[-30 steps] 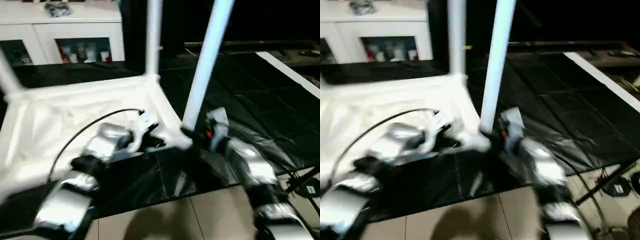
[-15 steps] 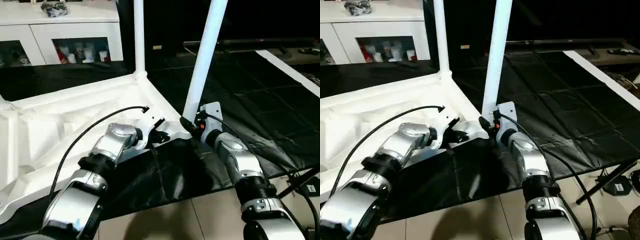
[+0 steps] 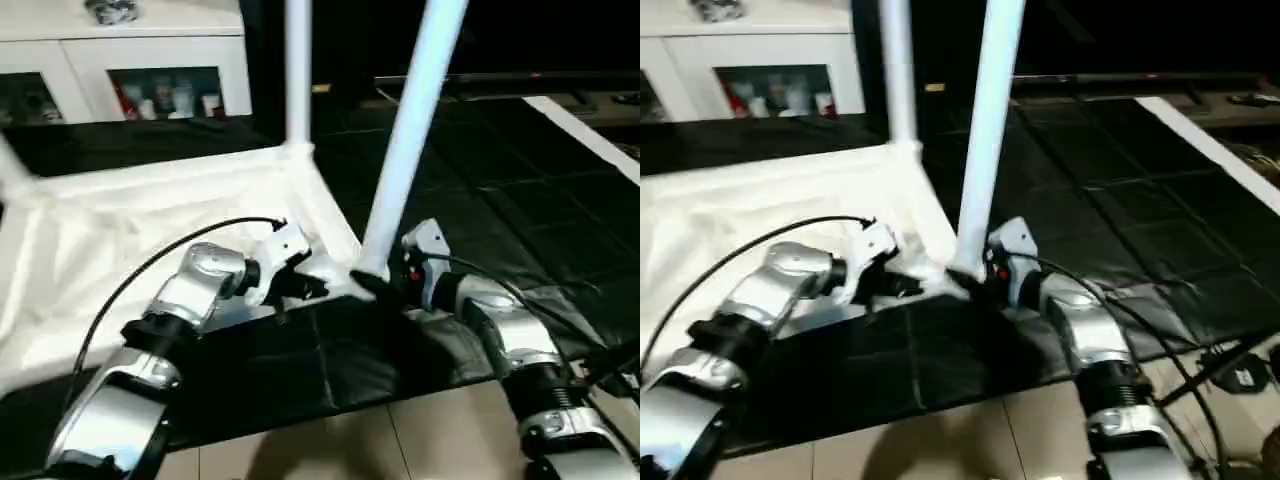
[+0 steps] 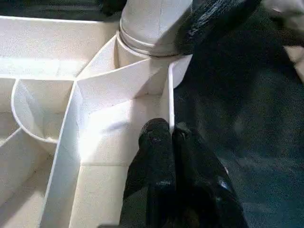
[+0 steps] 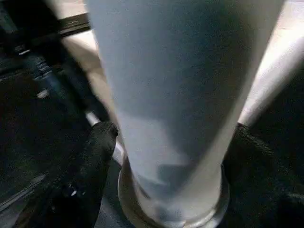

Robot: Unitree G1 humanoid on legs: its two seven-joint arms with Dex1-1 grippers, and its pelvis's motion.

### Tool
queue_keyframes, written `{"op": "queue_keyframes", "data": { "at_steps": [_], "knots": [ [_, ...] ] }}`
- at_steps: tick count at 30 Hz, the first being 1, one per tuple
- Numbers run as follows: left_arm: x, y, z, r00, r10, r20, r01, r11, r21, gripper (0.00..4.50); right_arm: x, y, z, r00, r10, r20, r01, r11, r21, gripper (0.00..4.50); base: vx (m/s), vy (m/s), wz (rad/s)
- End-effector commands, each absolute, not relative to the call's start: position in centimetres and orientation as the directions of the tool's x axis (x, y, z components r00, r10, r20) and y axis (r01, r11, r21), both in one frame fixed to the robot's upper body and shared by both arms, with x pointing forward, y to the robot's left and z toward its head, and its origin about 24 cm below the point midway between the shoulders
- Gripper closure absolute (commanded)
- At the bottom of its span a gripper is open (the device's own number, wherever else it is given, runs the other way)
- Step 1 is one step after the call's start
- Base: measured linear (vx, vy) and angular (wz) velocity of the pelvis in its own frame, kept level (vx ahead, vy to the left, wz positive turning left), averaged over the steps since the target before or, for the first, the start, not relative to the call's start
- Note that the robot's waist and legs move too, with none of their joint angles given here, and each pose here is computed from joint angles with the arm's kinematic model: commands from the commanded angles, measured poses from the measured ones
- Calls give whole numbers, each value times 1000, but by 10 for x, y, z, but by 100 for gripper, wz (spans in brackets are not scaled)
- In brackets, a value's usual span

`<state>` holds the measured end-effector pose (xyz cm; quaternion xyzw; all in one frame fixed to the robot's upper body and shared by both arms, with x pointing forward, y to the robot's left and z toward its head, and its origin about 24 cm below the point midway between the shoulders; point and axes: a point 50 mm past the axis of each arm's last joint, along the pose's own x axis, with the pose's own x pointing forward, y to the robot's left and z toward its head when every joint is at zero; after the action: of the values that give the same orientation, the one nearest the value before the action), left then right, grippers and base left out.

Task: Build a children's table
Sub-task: Rotate leg to tighten

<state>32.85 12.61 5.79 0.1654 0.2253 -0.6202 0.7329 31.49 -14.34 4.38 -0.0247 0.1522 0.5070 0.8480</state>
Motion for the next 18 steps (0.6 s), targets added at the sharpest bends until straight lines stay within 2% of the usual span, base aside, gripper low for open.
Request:
{"op": "queue_keyframes", "data": {
  "at_steps": [1,5,11,18],
  "knots": [
    [320,121,56,15,-835,-551,998,49,-47,450,311,-147,50,360,896,-261,-912,397,104,88,0,0,0],
    [316,128,57,-64,-812,-580,998,-35,-61,450,304,-156,59,205,944,-259,-968,235,90,88,0,0,0],
    [312,128,61,-162,-787,-596,987,-144,-78,450,299,-158,62,9,963,-268,-983,58,173,88,0,0,0],
    [309,127,62,-214,-764,-608,975,-208,-81,450,300,-153,58,-59,956,-287,-980,-1,199,160,0,0,0]
  ]
}}
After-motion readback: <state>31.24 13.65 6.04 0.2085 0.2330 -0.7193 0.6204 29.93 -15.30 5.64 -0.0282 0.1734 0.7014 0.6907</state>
